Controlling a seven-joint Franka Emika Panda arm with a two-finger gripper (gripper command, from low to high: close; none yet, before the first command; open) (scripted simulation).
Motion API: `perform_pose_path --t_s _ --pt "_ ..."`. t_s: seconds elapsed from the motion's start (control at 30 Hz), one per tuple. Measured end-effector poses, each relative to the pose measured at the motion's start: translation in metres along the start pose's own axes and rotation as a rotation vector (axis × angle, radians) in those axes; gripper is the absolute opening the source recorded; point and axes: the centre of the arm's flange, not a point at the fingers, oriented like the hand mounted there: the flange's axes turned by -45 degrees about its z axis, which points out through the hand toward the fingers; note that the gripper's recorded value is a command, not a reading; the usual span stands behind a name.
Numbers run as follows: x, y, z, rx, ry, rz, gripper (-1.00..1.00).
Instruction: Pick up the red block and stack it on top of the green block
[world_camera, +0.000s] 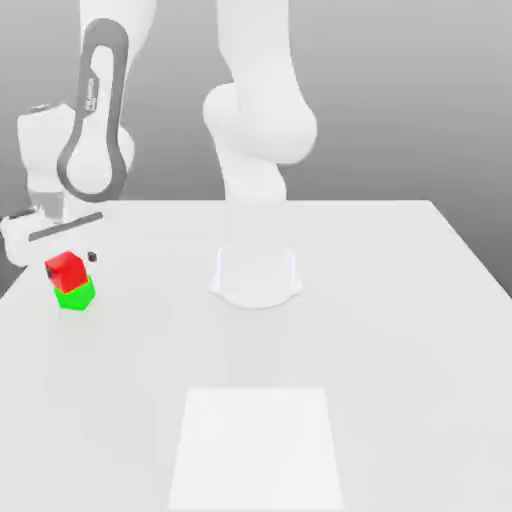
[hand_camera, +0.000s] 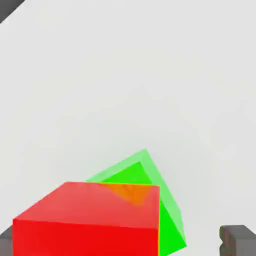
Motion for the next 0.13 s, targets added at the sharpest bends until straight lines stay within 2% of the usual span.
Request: perform_pose_path --t_s 0.13 --pt "0.003 0.000 -0.024 0.002 -0.004 0.007 1.00"
